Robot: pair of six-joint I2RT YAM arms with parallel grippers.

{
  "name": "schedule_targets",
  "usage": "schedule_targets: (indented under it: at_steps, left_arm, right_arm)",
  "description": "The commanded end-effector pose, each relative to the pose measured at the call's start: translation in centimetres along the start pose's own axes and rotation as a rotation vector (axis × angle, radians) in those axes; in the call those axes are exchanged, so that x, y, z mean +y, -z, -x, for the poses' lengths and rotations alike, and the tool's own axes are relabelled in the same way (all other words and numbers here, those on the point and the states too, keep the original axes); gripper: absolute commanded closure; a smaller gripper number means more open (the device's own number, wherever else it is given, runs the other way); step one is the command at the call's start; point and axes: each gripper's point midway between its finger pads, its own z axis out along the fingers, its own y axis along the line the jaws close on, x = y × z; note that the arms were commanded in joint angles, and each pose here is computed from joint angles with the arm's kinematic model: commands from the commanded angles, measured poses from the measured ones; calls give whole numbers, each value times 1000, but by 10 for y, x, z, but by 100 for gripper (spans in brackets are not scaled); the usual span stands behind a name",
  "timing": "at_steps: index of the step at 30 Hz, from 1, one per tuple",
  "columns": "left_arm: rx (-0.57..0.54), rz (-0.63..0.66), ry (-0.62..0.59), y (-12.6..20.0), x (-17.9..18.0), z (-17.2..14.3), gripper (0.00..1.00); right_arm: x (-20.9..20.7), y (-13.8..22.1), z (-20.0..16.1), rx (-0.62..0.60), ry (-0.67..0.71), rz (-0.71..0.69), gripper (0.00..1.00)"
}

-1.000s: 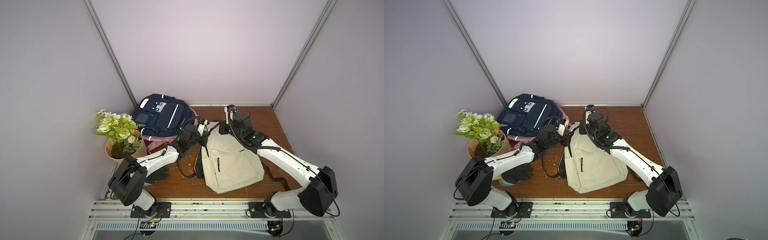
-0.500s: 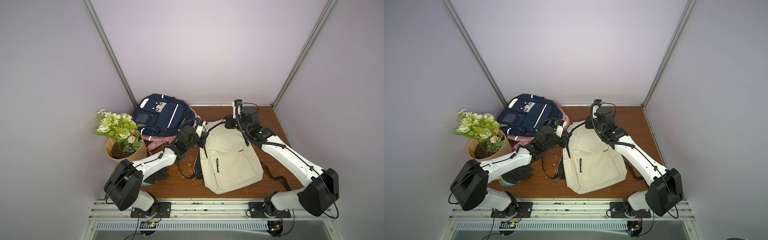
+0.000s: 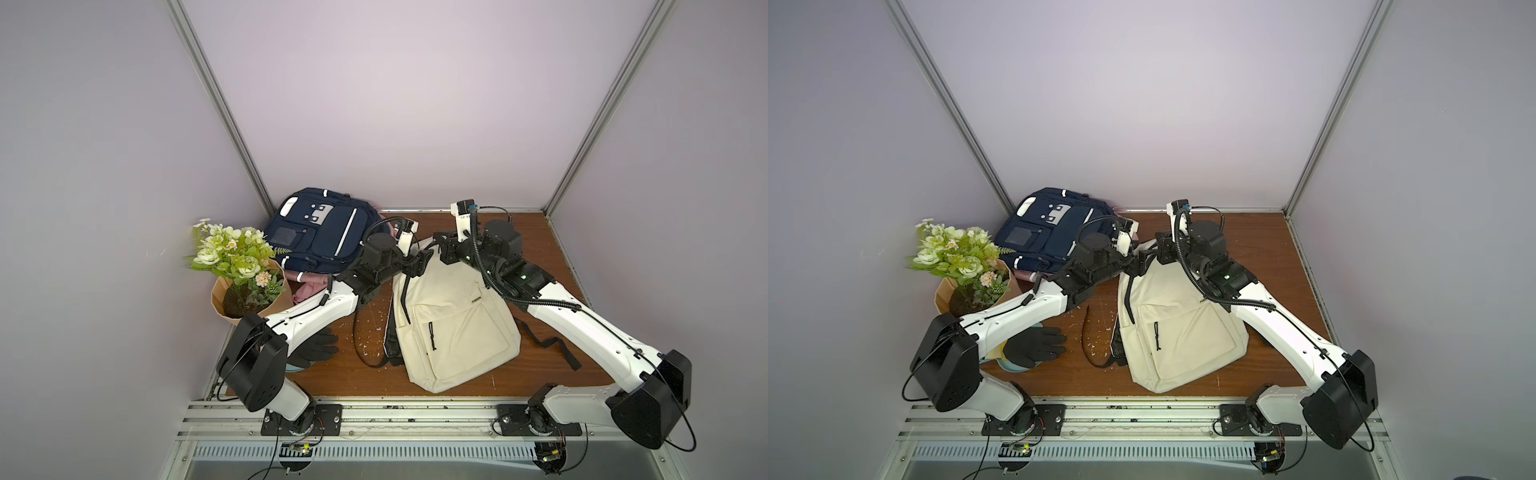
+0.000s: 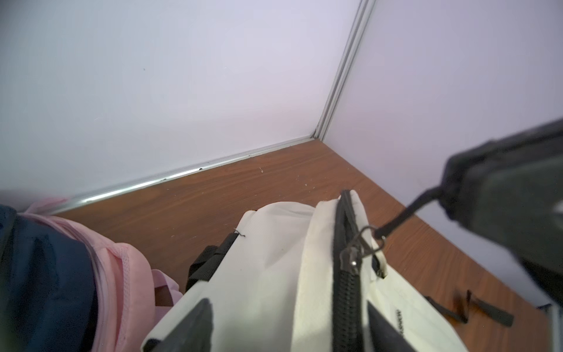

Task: Zip up the backpack
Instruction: Zip the zipper on the backpack.

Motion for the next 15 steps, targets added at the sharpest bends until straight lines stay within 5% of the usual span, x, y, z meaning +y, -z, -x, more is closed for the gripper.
schedule_targets:
  at_steps: [1, 6, 15]
  left_arm:
    - [23, -19, -8, -5, -2, -5, 47]
    - [4, -21, -6, 2, -3, -3, 78]
    - [-38, -11, -6, 25, -3, -2, 93]
  right_arm:
    - [18, 22, 45, -153, 2, 73, 100]
    - [-21, 20, 37, -138, -21, -142, 100]
    - [-111, 20, 18, -87, -122, -398, 100]
